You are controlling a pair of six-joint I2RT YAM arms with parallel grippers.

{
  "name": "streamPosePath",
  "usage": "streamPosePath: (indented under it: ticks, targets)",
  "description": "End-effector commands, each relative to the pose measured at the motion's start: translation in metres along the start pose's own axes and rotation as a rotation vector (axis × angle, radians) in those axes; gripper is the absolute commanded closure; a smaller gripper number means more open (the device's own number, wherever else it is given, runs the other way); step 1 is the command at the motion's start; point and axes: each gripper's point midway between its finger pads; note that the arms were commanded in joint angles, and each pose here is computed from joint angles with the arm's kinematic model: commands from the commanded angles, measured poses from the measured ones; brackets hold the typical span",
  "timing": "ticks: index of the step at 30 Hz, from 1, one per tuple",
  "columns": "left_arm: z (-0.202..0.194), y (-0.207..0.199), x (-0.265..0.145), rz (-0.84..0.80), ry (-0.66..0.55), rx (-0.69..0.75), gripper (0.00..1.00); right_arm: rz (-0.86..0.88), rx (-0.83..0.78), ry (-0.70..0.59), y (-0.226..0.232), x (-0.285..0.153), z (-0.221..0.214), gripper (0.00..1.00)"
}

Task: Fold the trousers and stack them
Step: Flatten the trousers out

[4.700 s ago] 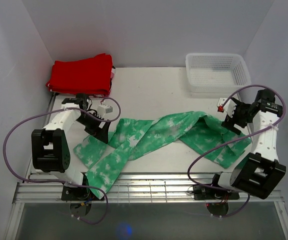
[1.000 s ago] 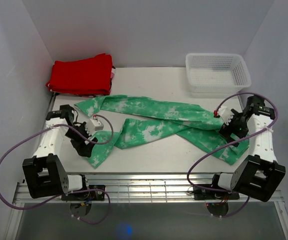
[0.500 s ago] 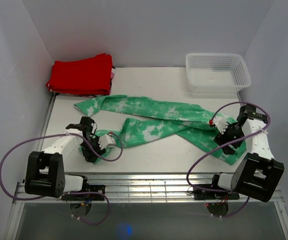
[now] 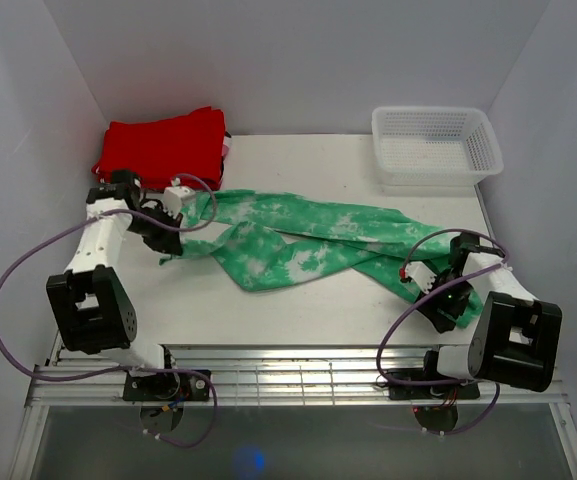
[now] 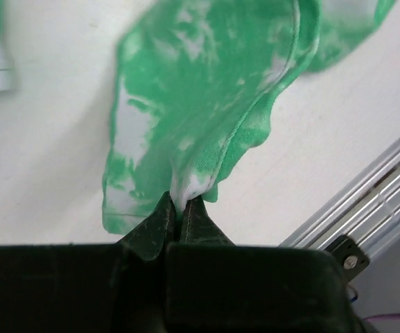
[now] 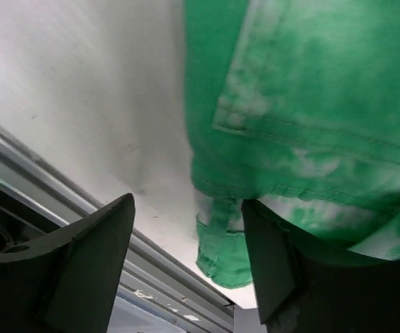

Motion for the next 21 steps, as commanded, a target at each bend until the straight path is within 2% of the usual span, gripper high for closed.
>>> streamPosePath:
  ticks: [1,2,4,5,6,8,9,13,16,21]
  targets:
    - [0.015,-0.016,-0.025,-0.175,-0.083,-0.254,1.0,-0.12,0.023,0.026,-0.035,0.011,-0.003,0.32]
    - [0.022,-0.012,-0.035,-0.178,-0.102,-0.284,1.0,-0.136,0.022,0.034,-0.039,0.012,-0.005,0.44]
    - [0.022,0.01,-0.046,-0.178,-0.144,-0.422,1.0,-0.163,0.001,0.041,-0.045,0.012,-0.006,0.63]
    - [0.022,0.018,-0.052,-0.179,-0.162,-0.472,1.0,-0.175,-0.005,0.068,-0.047,0.009,-0.011,0.83]
    - [0.019,0.035,-0.072,-0.156,-0.207,-0.546,1.0,-0.181,-0.012,0.079,-0.047,0.007,-0.013,0.92]
    - [0.015,0.061,-0.085,-0.151,-0.262,-0.686,1.0,-0.206,-0.06,0.084,-0.045,-0.004,-0.017,0.92]
    - [0.007,0.085,-0.109,-0.095,-0.336,-0.743,1.0,-0.216,-0.084,0.083,-0.044,-0.009,-0.018,0.92]
    - [-0.016,0.133,-0.149,0.029,-0.425,-0.828,1.0,-0.293,-0.222,0.096,-0.043,-0.043,-0.028,0.92]
    - [-0.034,0.161,-0.165,0.104,-0.436,-0.869,1.0,-0.302,-0.298,0.093,-0.043,-0.059,-0.036,0.92]
    - [-0.055,0.181,-0.157,0.142,-0.377,-0.898,1.0,-0.27,-0.274,0.069,-0.055,-0.082,-0.052,0.92]
Point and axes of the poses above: each gripper's point midway between its finger pads, its own x axis out along the fingers, its own y axis along the line the jaws close on, z = x × y, and after that the axes turned 11 degrees about -x, right-handed
